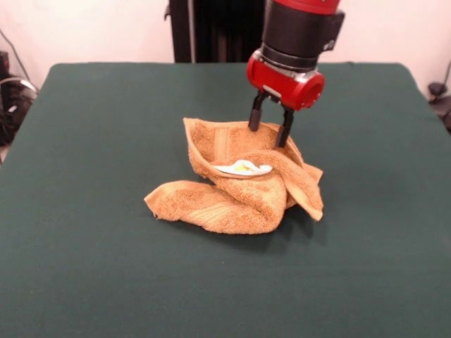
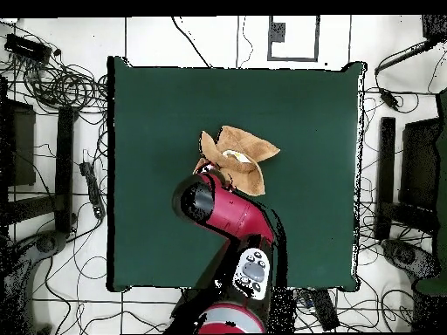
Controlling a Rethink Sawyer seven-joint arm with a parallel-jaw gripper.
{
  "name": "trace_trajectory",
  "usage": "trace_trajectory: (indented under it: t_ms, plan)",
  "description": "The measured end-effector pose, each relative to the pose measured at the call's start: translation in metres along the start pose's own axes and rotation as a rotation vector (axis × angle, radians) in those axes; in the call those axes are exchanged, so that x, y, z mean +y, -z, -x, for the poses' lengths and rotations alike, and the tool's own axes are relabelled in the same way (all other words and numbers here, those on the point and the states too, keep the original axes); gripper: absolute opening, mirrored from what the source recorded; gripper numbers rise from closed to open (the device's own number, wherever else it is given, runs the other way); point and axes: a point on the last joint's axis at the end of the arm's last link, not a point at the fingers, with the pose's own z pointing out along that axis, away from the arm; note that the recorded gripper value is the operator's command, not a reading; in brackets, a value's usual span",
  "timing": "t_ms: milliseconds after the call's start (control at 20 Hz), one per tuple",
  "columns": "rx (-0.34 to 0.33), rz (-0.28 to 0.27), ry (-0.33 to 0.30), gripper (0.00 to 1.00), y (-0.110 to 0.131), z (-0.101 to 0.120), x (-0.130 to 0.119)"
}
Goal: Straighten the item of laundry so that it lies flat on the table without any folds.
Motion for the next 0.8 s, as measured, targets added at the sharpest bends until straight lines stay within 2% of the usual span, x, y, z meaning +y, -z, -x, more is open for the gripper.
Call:
trace_trajectory:
  t_ms: [350, 800]
  plan:
    - [-0.009, -0.023, 0.005, 1.00, 0.007, 0.005, -0.004]
    - [0.026, -0.074, 0.012, 1.00, 0.024, 0.008, -0.011]
